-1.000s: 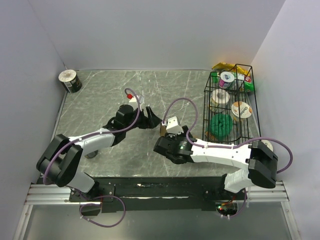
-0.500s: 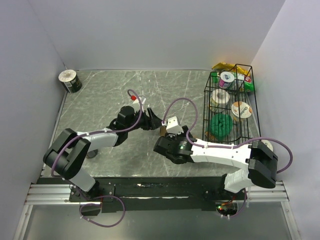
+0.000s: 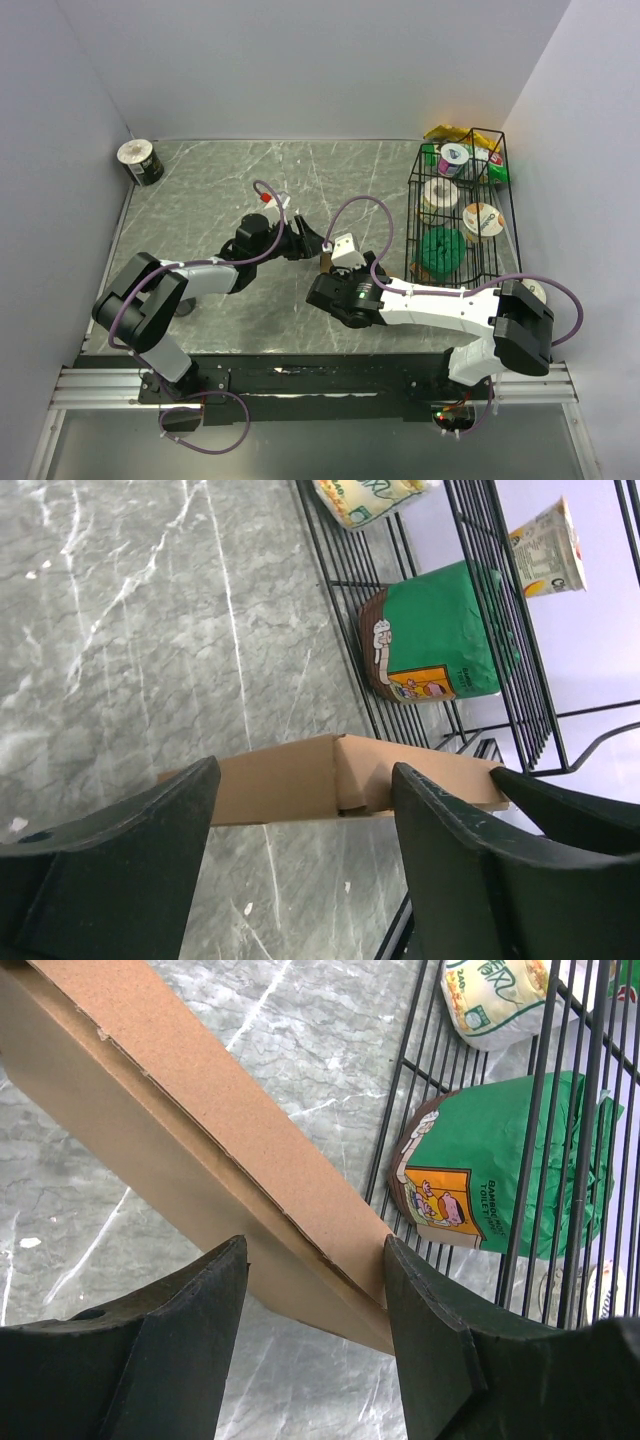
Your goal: Fold the paper box
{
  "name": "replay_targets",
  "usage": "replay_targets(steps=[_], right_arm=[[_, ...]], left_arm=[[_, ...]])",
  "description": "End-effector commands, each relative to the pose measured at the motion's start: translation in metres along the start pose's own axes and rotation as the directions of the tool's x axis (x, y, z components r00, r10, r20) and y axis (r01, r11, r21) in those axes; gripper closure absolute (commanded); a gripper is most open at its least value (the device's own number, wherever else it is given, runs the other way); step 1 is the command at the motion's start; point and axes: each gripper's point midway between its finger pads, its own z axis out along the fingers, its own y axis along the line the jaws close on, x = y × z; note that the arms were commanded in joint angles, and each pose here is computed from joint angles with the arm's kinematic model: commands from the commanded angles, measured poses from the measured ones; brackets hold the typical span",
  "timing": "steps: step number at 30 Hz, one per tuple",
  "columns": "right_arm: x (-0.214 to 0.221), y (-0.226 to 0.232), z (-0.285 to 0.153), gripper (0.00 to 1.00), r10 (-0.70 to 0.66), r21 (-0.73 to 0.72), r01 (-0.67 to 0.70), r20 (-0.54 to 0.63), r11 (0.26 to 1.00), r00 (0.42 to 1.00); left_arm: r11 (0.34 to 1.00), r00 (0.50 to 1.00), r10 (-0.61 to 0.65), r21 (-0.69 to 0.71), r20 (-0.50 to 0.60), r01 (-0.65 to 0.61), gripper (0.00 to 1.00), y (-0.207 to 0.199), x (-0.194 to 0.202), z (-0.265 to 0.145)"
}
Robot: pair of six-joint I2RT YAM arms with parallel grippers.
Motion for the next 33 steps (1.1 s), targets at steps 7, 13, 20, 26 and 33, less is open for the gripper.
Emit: replay_targets(steps=[7, 13, 20, 26, 33], right_arm=[[0.041, 0.037, -0.002, 0.38, 0.012, -0.144, -0.037, -0.169, 0.989, 0.986], [0.04, 0.036, -0.002, 0.38, 0.014, -0.141, -0.038, -0.169, 0.989, 0.986], [0.04, 0.035, -0.002, 0.39, 0.007, -0.138, -0.031, -0.171, 0.99, 0.985], [0.039, 0.035, -0.002, 0.39, 0.008, -0.136, -0.031, -0.167, 0.99, 0.986], [0.038, 0.033, -0.002, 0.39, 0.004, -0.124, -0.025, -0.165, 0.992, 0.986]], left_arm=[[0.999, 0.996, -0.048, -0.018, 0.07, 0.049, 0.23, 0.007, -0.016, -0.002], [0.998, 0.997, -0.058, -0.015, 0.046, 0.058, 0.34, 0.013, -0.009, 0.001], [0.999, 0.999, -0.039, -0.024, 0.013, 0.039, 0.44, 0.02, 0.001, 0.001], [0.999, 0.999, 0.023, -0.046, -0.025, -0.024, 0.53, 0.029, 0.012, -0.001], [0.988, 0.989, 0.101, -0.108, -0.106, -0.113, 0.63, 0.046, 0.034, -0.007]])
